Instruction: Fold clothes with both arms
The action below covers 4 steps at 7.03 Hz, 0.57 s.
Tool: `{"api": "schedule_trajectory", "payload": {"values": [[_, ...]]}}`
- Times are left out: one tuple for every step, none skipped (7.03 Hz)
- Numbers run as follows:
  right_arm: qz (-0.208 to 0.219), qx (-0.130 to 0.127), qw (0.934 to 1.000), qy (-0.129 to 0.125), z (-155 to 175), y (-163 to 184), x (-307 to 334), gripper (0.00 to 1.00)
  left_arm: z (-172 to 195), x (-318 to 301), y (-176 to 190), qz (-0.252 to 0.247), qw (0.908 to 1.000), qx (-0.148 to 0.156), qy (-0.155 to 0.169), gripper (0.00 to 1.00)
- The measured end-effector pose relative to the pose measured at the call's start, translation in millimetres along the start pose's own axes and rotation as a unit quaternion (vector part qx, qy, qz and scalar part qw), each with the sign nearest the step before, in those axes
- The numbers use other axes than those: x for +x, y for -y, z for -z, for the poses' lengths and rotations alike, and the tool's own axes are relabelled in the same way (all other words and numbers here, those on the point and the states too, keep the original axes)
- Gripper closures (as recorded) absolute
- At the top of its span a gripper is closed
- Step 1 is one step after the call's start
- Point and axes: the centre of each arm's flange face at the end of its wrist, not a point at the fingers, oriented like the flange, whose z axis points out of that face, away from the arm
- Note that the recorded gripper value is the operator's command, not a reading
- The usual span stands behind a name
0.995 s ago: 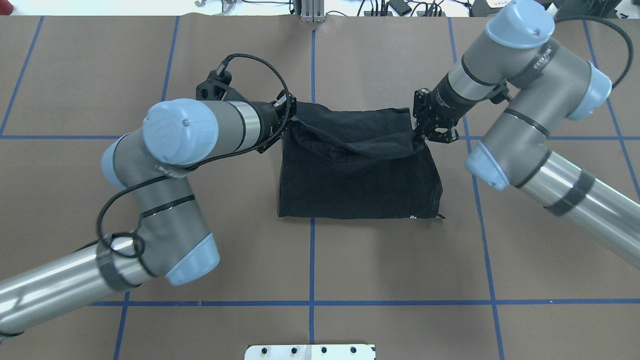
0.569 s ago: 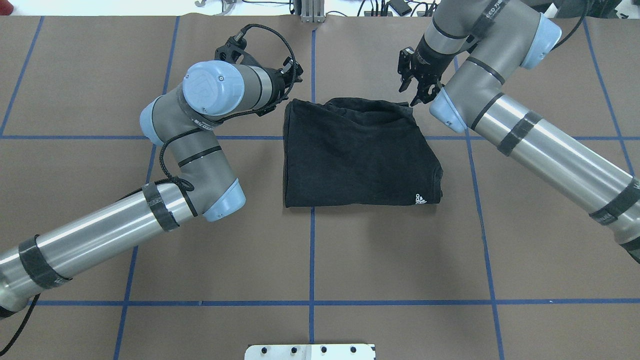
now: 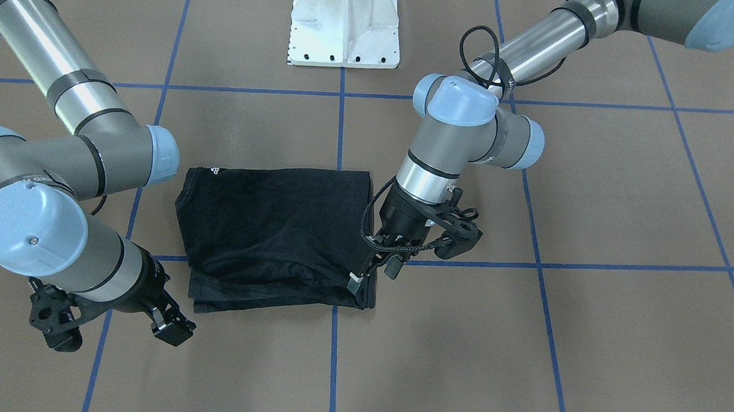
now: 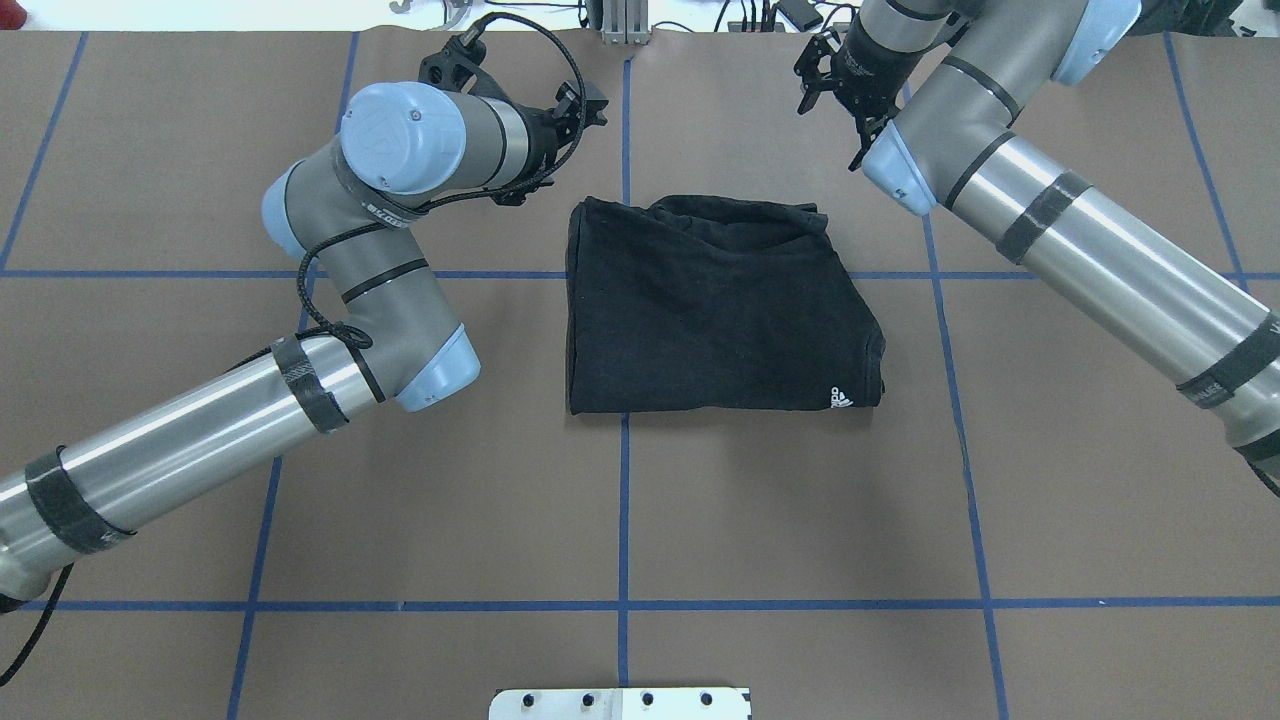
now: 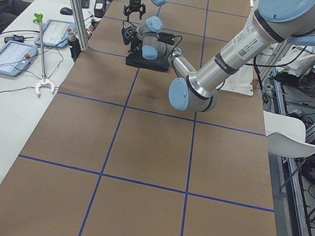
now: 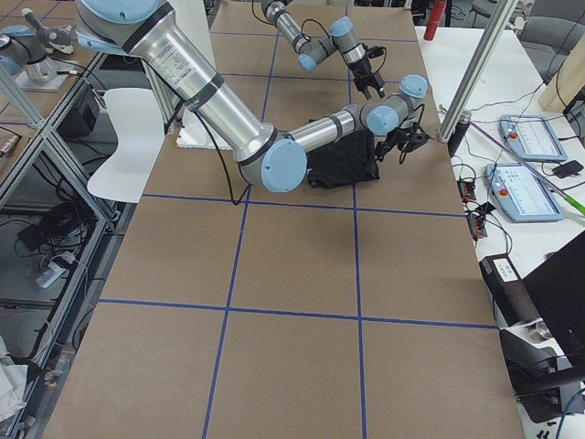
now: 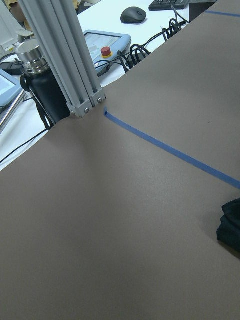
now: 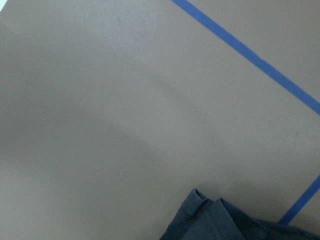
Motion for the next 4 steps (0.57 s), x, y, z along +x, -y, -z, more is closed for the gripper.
{"api": "schedule_trajectory", "payload": {"values": [[0.031,0.011,0.9995,0.002,6,22,12,0.00,21,-17,14,-0.038,0.9992,-0.010,-0.002,0.00],[0.073,0.024,0.9971,0.001,10,52,36,0.00,50,-46,30,-0.090,0.9958,-0.015,-0.003,0.00],[0.119,0.035,0.9922,-0.003,15,87,68,0.00,83,-81,45,-0.150,0.9886,-0.015,-0.001,0.00],[0.169,0.046,0.9845,-0.008,24,125,108,0.00,118,-120,60,-0.212,0.9772,-0.011,0.006,0.00]]}}
